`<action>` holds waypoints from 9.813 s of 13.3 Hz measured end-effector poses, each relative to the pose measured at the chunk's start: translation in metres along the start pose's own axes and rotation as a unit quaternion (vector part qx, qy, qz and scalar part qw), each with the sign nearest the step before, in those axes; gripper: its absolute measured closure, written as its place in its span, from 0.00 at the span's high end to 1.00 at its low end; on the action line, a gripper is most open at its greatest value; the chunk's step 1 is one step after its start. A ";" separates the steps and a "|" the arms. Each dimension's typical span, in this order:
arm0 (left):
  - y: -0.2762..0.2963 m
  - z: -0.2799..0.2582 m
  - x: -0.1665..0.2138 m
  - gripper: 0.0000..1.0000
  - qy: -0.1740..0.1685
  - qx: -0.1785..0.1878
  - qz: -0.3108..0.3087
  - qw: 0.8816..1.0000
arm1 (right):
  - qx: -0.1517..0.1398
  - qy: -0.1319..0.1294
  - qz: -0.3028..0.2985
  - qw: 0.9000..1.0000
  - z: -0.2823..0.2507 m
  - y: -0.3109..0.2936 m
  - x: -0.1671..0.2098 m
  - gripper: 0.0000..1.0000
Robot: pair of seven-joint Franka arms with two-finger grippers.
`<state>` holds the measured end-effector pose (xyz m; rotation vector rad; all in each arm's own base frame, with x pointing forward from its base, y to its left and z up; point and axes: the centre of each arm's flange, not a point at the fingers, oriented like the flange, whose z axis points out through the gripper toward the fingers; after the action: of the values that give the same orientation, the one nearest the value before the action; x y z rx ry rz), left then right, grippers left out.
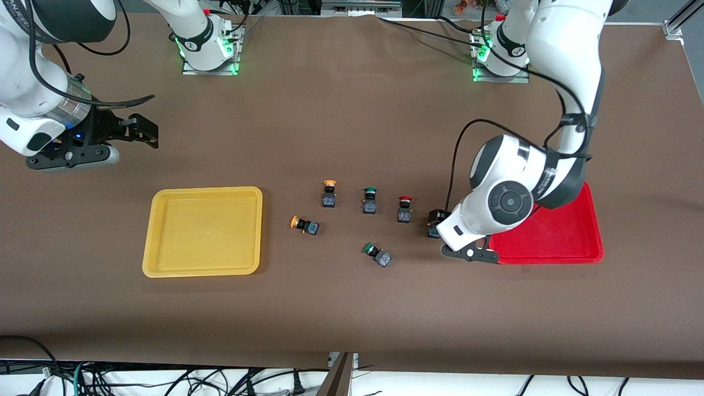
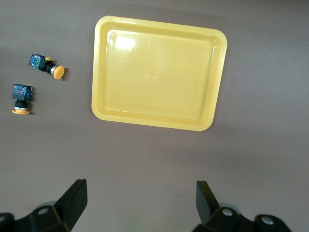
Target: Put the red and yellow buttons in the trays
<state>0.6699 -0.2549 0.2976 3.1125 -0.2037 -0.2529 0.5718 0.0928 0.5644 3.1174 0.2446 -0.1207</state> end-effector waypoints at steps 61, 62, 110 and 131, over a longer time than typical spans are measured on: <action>-0.232 0.051 -0.041 1.00 0.005 -0.077 -0.021 0.997 | -0.007 0.035 -0.262 0.964 0.283 -0.239 0.102 1.00; -0.192 0.048 -0.036 1.00 0.003 -0.076 -0.038 0.996 | -0.008 0.035 -0.269 0.962 0.298 -0.249 0.101 1.00; -0.214 0.097 -0.053 0.41 -0.013 -0.025 0.068 0.997 | 0.017 -0.007 -0.245 0.969 0.297 -0.019 0.120 0.57; -0.212 -0.285 -0.115 1.00 0.011 -0.039 -0.001 0.999 | 0.039 -0.005 0.092 0.995 0.345 -0.374 0.027 1.00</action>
<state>0.6302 -0.0294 0.5928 3.0377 -0.1852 -0.2207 0.5143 0.4603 0.2161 3.1951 -0.0488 -0.1453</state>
